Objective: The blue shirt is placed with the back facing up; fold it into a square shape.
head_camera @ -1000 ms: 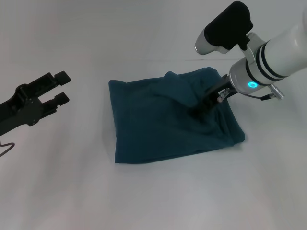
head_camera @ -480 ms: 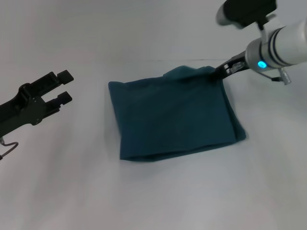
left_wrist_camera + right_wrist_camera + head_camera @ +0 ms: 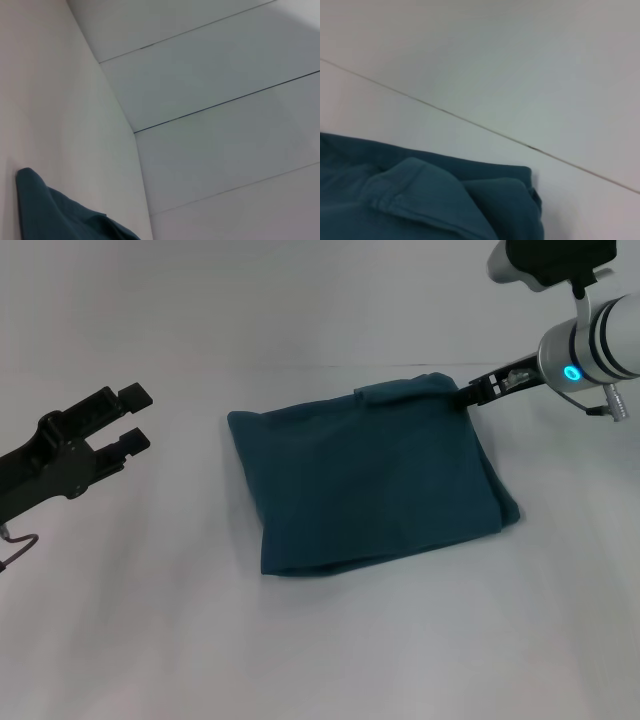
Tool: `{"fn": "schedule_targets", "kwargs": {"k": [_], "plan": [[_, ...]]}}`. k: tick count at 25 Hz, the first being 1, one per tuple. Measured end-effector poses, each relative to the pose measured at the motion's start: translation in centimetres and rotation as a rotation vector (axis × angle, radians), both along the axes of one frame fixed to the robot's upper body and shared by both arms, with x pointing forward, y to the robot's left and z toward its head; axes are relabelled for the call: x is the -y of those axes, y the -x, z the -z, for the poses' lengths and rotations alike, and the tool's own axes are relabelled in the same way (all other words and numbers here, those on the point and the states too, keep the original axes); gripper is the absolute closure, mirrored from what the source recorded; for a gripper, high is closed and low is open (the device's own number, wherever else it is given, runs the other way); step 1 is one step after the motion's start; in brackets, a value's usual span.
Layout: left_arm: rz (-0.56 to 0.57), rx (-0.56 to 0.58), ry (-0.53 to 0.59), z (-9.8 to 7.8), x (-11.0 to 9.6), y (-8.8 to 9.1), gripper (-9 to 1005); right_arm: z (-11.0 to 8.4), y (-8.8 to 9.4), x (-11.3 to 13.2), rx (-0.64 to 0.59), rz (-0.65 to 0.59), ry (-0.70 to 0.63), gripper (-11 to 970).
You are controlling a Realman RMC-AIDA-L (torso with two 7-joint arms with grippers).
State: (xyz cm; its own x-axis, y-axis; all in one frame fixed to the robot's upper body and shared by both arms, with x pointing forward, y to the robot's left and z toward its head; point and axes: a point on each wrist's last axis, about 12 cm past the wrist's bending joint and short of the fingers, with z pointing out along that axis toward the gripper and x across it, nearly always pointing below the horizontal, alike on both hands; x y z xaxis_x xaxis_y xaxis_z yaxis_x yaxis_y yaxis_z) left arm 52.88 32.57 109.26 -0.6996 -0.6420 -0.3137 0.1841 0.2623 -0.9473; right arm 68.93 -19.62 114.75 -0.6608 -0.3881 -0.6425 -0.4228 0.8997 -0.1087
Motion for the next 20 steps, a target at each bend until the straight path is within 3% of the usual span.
{"fn": "schedule_targets", "kwargs": {"k": [11, 20], "plan": [[-0.006, 0.004, 0.008, 0.0, 0.0, 0.0, 199, -0.2, 0.1, -2.0, 0.024, -0.08, -0.044, 13], [-0.016, 0.016, 0.022, -0.2, -0.1, -0.1, 198, -0.2, -0.3, -3.6, 0.085, -0.148, 0.035, 13]]}}
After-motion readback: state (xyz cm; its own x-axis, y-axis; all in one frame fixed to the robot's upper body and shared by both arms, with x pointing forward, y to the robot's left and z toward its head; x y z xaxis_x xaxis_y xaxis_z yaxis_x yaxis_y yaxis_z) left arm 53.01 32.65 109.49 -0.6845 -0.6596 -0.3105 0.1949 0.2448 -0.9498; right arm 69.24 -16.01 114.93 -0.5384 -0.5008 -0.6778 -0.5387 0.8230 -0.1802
